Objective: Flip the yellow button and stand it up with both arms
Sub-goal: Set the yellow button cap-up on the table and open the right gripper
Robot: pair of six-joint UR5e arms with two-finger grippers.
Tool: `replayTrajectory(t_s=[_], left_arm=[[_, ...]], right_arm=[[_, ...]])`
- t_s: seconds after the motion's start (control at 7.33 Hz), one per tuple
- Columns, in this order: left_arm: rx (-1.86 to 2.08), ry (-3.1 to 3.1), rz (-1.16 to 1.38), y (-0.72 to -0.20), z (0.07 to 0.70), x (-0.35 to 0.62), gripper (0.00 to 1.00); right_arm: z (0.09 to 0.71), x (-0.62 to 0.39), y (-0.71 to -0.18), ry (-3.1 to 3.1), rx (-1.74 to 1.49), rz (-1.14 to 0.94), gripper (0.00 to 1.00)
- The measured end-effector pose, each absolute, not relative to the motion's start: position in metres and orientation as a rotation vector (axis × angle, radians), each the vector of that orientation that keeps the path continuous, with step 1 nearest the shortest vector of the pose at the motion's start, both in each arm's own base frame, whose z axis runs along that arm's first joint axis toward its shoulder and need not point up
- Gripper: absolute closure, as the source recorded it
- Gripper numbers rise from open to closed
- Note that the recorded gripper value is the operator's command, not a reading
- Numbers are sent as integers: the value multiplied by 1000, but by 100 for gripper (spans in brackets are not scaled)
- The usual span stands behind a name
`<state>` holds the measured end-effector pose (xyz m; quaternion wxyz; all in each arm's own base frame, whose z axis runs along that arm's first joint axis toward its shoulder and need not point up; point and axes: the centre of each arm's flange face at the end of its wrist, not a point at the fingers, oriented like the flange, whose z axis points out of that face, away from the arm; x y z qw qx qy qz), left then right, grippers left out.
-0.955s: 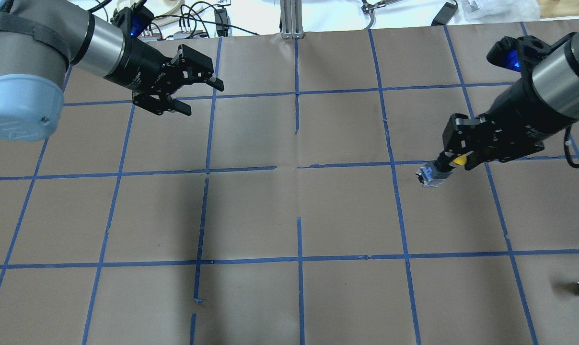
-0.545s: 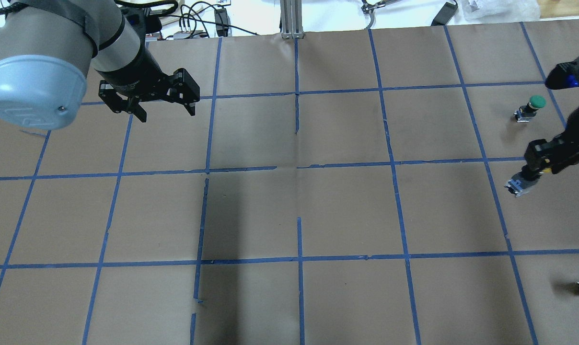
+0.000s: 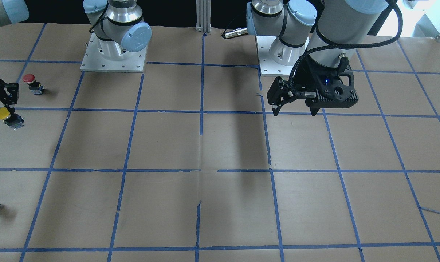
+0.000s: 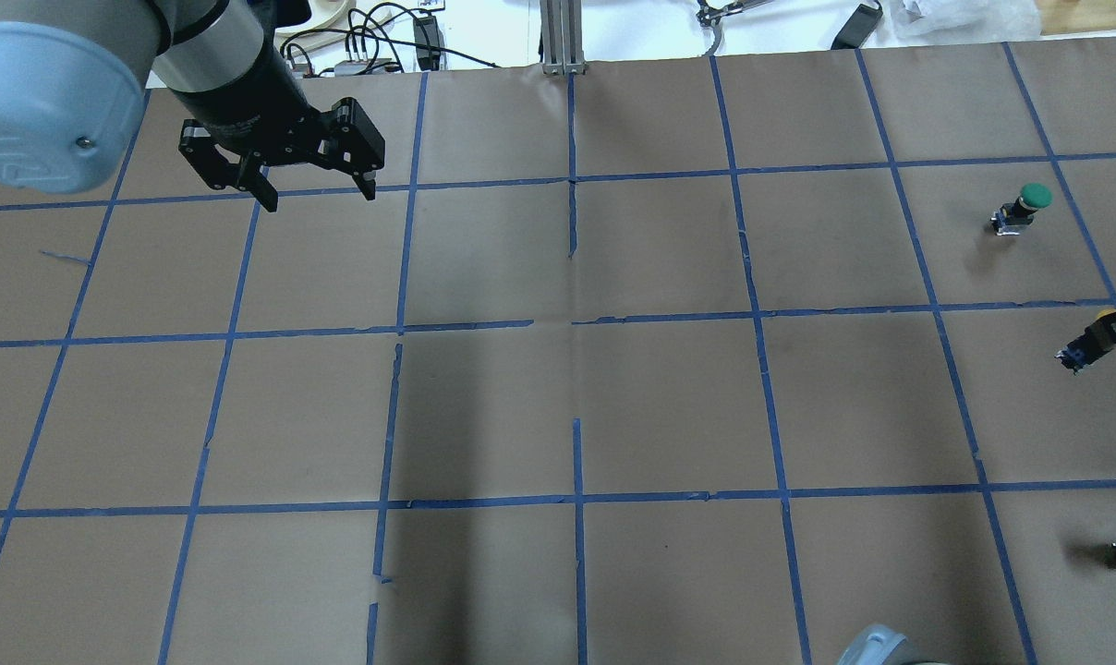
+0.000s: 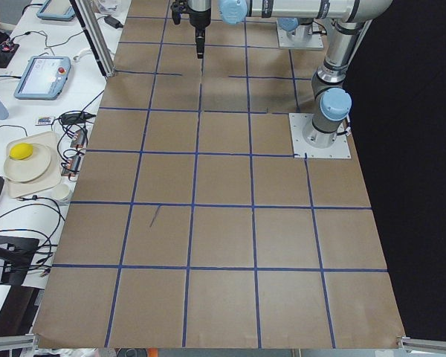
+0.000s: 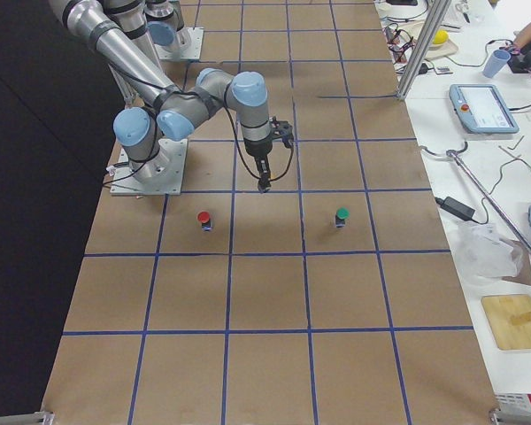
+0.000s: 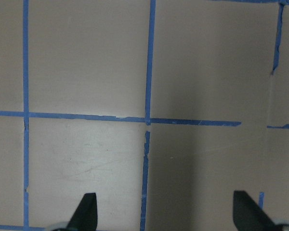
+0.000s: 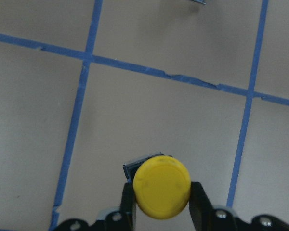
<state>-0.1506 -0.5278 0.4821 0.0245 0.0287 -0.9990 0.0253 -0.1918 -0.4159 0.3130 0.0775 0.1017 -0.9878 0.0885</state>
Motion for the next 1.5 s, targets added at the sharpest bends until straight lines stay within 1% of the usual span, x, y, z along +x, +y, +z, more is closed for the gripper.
replayTrajectory(t_s=[0.41,0.55,0.68,0.95,1.09,1.23,1.36,1.5], left_arm=[[88,-3071,102,-529,491,-152,0],[89,-3068,107,-528,493,-152,0],[90,-3065,112,-528,494,-152,0],[90,-3063,124,-529,496,-151,0],[90,-3063,126,-528,497,-151,0],[89,-3063,127,-528,497,-151,0],[88,-3063,127,-528,498,-152,0],[87,-3063,126,-527,498,-152,0]], right_arm=[[269,-233,-410,-2975,209,306,77],[259,-232,-404,-2993,100,294,86],[253,-232,-398,-2999,-59,270,92],[242,-230,-388,-2975,-282,186,91],[238,-229,-385,-2966,-319,160,84],[236,-228,-384,-2962,-330,153,50],[238,-227,-386,-2959,-325,165,7],[240,-226,-389,-2964,-314,198,0]])
